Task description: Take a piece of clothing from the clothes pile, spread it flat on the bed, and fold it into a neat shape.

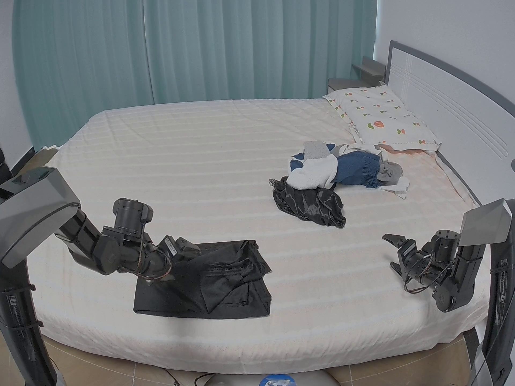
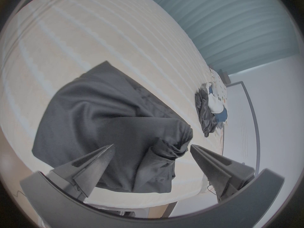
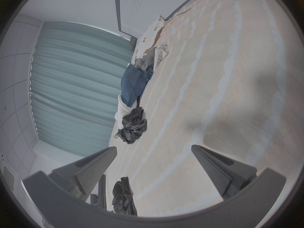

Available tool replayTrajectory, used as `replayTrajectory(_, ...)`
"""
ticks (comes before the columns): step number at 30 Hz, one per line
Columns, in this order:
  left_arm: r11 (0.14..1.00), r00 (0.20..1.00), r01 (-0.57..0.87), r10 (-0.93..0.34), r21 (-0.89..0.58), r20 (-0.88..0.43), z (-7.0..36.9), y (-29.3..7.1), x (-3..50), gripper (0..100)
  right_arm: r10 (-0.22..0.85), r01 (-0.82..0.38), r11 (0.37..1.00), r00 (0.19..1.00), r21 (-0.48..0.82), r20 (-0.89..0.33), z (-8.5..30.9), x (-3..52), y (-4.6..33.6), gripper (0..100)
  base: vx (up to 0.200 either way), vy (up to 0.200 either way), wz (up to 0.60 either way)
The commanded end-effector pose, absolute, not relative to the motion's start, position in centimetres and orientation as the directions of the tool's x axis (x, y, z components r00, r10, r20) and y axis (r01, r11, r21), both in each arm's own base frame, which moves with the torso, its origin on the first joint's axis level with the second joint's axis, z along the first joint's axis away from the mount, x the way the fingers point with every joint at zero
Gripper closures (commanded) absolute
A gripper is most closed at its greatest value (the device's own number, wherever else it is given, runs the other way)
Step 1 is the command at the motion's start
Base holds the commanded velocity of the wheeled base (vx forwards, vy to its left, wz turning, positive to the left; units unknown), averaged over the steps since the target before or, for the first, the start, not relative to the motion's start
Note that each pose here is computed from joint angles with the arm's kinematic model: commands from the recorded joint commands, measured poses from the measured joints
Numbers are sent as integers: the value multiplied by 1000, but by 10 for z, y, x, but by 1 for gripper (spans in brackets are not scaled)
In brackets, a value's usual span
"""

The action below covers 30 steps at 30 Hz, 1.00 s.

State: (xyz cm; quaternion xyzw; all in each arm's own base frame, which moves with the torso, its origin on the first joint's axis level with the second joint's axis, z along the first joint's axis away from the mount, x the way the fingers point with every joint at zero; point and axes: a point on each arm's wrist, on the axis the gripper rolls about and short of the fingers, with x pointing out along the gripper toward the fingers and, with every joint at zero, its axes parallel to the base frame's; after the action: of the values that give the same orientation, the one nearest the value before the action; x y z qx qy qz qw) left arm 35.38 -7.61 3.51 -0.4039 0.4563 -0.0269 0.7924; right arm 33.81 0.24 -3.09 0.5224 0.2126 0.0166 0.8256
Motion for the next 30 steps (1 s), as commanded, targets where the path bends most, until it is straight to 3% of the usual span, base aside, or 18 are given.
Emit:
replayTrajectory(1,637,612,-366,-385,-679,-691,42,-49,351,0,254,186,458,910,869,-328,-31,338,5,0,0,200,0)
replayTrajectory(23,594,616,-406,-384,-695,-688,35,-21,355,0,249,184,474,910,861,-332,-34,339,5,0,0,200,0)
replayTrajectory(30,589,613,-407,-392,-699,-686,35,-21,355,0,267,131,494,918,860,-293,-15,337,16,0,0,200,0)
